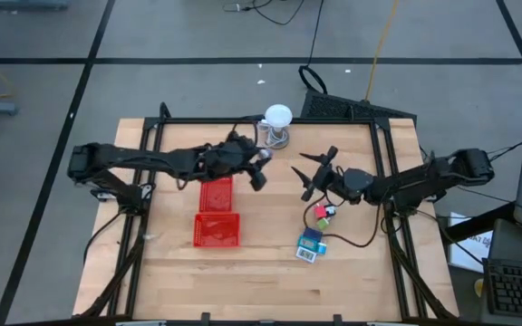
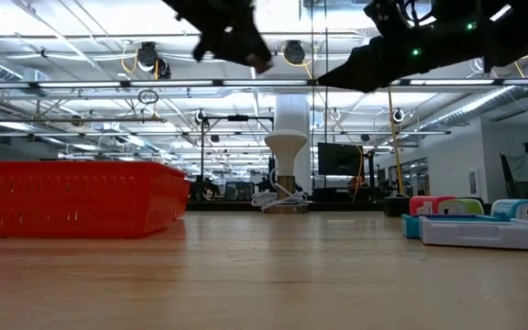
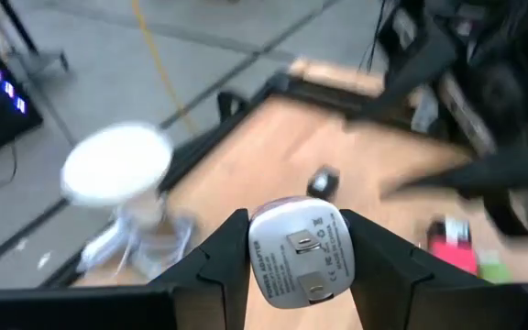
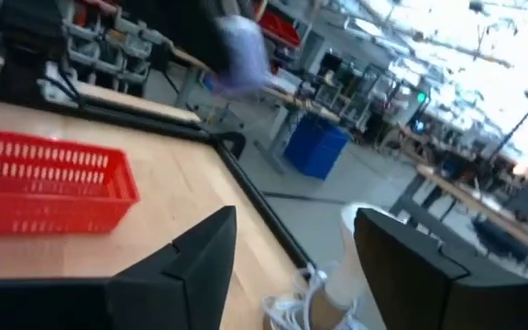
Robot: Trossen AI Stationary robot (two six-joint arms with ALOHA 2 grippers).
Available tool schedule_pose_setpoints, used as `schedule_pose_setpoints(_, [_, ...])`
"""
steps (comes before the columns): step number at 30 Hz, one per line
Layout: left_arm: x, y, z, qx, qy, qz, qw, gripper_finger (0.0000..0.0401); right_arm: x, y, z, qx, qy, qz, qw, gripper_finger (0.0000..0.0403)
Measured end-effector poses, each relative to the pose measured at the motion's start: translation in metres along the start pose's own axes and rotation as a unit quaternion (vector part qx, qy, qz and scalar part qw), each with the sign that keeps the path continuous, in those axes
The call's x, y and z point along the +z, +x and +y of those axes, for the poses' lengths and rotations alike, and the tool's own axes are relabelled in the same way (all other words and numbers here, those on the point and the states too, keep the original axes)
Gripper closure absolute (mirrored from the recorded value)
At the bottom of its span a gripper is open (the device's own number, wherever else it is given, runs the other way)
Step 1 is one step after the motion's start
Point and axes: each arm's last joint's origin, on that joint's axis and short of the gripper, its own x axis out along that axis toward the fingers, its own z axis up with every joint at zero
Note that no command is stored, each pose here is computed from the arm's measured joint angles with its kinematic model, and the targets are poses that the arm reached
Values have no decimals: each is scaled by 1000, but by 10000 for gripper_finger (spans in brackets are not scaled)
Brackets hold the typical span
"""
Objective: Pick & Place Office items
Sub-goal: Put the purple charger adapter into the top red basket
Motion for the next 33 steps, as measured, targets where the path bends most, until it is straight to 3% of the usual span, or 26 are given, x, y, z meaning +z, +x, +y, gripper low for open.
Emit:
schedule_pose_setpoints(3, [-7, -15, 7, 21, -11, 18, 1000, 260, 5, -6, -7, 1, 22, 2, 1000, 189])
schedule_pose_setpoints(11, [-57, -42, 26, 55, -54, 89, 993, 260, 5, -26, -23, -9, 60, -20, 998, 197])
schedule_pose_setpoints(14, [-82, -49, 36, 87, -74, 166, 980, 260, 3, -31, -26, -12, 65, -25, 998, 197])
schedule_pose_setpoints(19, [-112, -57, 40, 86, -100, 300, 945, 260, 2, -33, -32, -21, 88, -27, 996, 199])
schedule_pose_setpoints(27, [-127, -45, 39, 73, -115, 316, 939, 260, -1, -31, -34, -28, 95, -19, 995, 199])
schedule_pose_setpoints(33, [-143, -41, 48, 87, -145, 348, 922, 260, -3, -30, -33, -24, 94, -9, 995, 202])
